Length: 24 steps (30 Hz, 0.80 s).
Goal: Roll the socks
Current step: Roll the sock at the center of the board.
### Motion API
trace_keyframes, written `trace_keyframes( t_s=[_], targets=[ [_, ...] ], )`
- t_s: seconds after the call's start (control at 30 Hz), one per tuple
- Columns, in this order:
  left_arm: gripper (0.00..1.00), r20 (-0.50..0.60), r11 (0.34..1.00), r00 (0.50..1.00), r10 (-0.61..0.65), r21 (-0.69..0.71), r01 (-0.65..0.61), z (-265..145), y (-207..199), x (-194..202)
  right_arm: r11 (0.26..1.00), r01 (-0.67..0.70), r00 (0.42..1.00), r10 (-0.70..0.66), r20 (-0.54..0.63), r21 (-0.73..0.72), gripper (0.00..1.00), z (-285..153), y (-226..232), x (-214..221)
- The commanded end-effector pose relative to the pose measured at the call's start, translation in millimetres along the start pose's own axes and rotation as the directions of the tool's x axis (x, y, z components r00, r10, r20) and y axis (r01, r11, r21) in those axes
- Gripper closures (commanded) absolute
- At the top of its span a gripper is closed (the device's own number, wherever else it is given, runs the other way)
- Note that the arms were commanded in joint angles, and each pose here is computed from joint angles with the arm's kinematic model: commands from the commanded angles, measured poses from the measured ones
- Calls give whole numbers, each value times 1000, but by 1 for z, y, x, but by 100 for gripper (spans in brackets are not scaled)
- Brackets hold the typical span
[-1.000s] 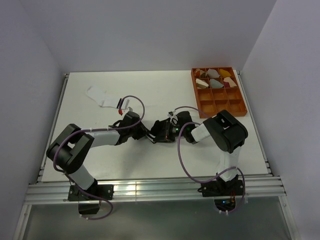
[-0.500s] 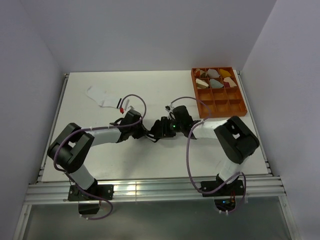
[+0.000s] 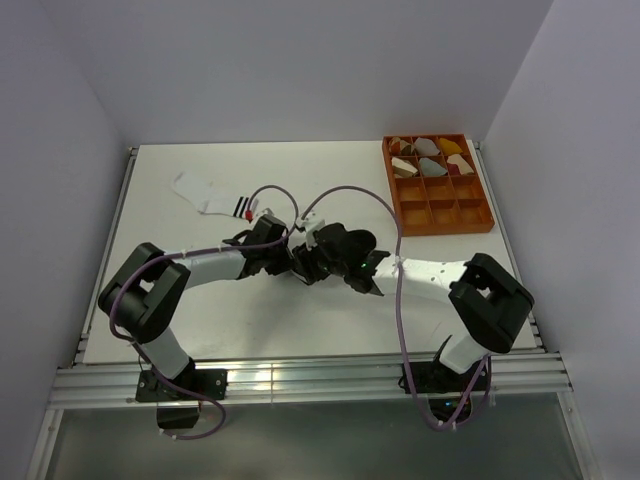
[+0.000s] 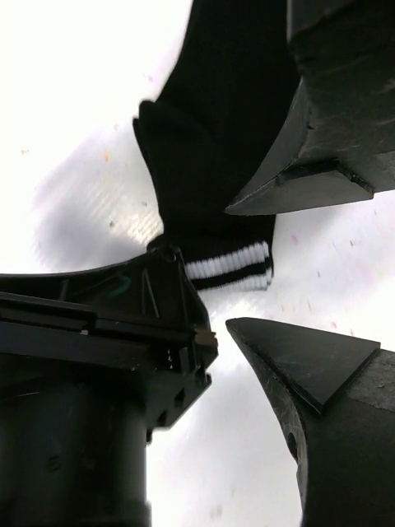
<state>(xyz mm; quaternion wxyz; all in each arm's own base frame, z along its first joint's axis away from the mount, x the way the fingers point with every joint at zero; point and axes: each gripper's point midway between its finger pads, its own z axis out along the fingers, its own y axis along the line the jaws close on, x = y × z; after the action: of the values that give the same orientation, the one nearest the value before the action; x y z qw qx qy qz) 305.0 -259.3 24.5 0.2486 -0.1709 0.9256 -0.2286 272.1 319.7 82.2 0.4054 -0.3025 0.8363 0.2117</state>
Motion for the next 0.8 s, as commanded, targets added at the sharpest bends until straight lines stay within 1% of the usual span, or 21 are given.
trace_keyframes(
  t_s=[0.0,0.1,0.23,0.3,0.47,0.6,0.77],
  targets=[
    [100,-38,996,998,54,-73,-57,3,17,9,981,175,984,-178,29,88,41,5,-8,3],
    [100,-44,996,997,57,-70,-60,4,14,9,966,237,969,-243,52,106,41,7,-5,4],
    [100,-55,996,997,60,-70,-64,5,13,10,948,306,949,-311,55,90,43,9,10,13],
    [100,-60,996,997,57,-70,-61,5,13,11,944,320,944,-325,64,76,43,13,15,15],
    [100,-68,996,996,53,-62,-57,6,12,13,941,334,941,-337,42,63,45,26,19,28],
    [100,-68,997,997,47,-61,-51,5,12,12,942,330,944,-330,-10,64,47,38,18,45],
    [100,-71,997,997,43,-59,-47,2,12,14,944,317,948,-312,-63,91,52,44,13,51]
  ],
)
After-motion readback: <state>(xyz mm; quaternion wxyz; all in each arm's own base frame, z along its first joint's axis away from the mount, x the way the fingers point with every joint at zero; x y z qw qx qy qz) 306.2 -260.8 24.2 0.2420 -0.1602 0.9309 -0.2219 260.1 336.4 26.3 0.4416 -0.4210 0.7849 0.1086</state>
